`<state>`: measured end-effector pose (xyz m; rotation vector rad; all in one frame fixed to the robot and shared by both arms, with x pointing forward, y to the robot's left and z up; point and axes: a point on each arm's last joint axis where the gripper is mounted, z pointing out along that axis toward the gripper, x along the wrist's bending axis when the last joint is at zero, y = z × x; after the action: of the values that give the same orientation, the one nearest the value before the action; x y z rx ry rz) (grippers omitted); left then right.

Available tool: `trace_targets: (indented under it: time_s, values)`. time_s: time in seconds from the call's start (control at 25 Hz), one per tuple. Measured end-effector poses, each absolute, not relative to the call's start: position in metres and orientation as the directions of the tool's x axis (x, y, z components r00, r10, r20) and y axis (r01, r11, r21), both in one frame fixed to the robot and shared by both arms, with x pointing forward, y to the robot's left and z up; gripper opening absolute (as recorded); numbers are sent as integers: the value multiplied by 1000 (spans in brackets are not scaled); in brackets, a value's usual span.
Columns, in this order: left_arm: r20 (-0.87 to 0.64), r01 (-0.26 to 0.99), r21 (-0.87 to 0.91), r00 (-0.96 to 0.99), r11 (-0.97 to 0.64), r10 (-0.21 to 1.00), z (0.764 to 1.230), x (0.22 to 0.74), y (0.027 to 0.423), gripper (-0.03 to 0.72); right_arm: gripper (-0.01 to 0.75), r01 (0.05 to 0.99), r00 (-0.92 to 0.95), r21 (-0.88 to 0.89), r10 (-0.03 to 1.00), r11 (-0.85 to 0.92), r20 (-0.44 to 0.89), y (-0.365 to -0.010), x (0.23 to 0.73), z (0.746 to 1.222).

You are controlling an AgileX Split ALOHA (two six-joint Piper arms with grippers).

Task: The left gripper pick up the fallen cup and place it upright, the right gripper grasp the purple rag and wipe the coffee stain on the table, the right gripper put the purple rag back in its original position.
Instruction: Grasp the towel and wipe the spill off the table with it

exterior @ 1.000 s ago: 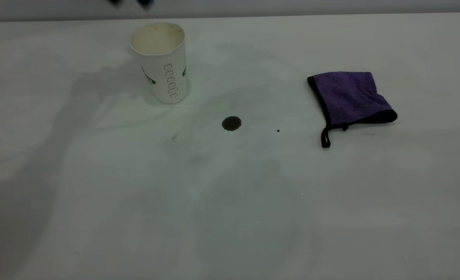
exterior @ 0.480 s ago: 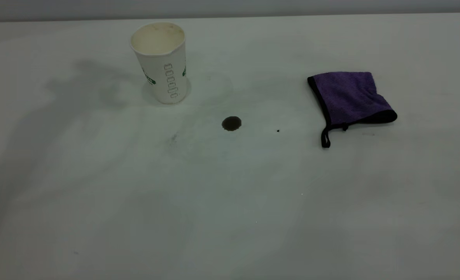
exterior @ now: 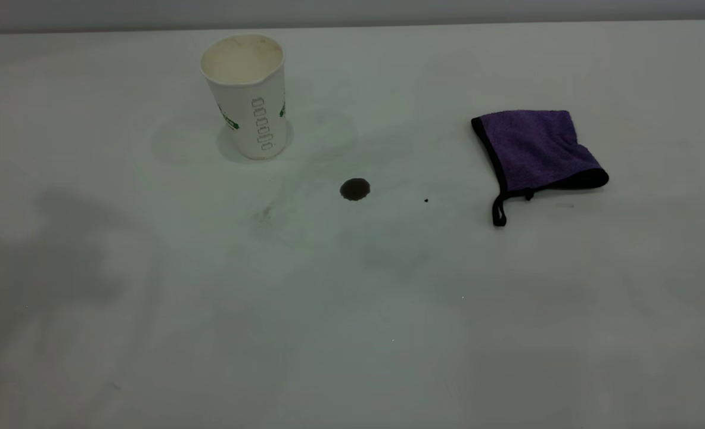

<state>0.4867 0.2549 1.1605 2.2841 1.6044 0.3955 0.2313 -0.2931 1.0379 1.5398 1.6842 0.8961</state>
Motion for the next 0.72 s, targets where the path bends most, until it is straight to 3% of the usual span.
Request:
trace_targets:
  time_s: [0.44, 0.72]
  values:
    - [-2, 902, 357, 259, -241, 966, 1094, 355, 278, 288, 238, 532, -73, 845, 997, 65, -31, -293, 231, 1038]
    - [2, 851, 512, 134, -116, 991, 1066, 285, 295, 288, 238, 532, -73, 845, 997, 64, -30, -293, 231, 1038]
